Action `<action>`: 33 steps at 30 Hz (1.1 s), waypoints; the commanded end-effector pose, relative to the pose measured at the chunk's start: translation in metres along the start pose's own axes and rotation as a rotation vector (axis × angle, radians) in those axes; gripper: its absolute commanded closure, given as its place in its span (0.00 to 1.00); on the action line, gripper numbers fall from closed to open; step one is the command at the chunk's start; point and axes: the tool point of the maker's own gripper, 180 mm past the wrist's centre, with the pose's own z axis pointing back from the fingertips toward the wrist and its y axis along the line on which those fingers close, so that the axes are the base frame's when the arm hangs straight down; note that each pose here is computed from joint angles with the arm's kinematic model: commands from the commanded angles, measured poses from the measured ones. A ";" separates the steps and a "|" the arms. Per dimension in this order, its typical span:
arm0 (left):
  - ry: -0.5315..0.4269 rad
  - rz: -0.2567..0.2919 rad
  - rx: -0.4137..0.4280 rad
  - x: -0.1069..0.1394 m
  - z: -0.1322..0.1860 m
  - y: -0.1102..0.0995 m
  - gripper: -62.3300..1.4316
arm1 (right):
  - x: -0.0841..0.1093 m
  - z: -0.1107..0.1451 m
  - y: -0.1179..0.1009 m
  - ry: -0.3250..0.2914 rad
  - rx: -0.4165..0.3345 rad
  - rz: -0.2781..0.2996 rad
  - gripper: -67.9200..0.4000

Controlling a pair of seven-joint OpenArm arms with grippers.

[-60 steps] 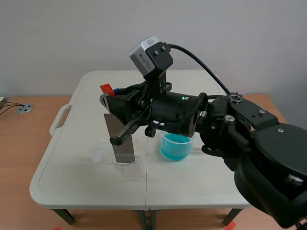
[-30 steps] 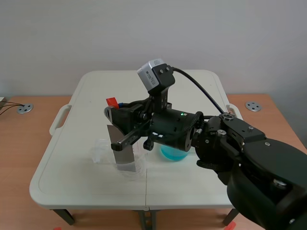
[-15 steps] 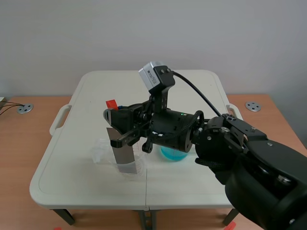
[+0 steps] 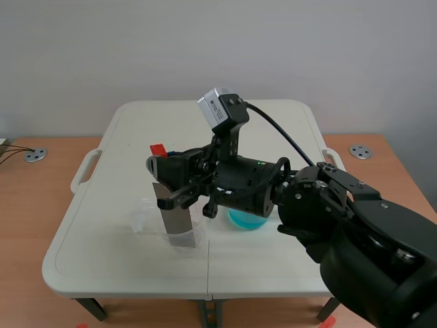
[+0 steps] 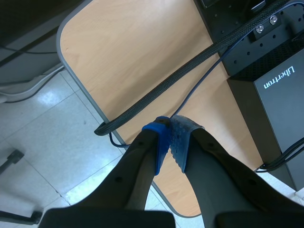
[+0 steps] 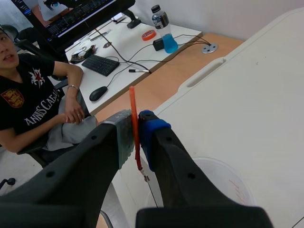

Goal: Hold the metal plate by the orange handle, dip it into the blue solution, take it out and point at it, then put the plate back in the beaker on the left.
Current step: 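Return to the home posture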

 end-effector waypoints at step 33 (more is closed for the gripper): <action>-0.004 0.003 -0.008 -0.001 0.001 -0.006 0.00 | 0.048 0.029 -0.068 -0.067 -0.257 0.140 0.02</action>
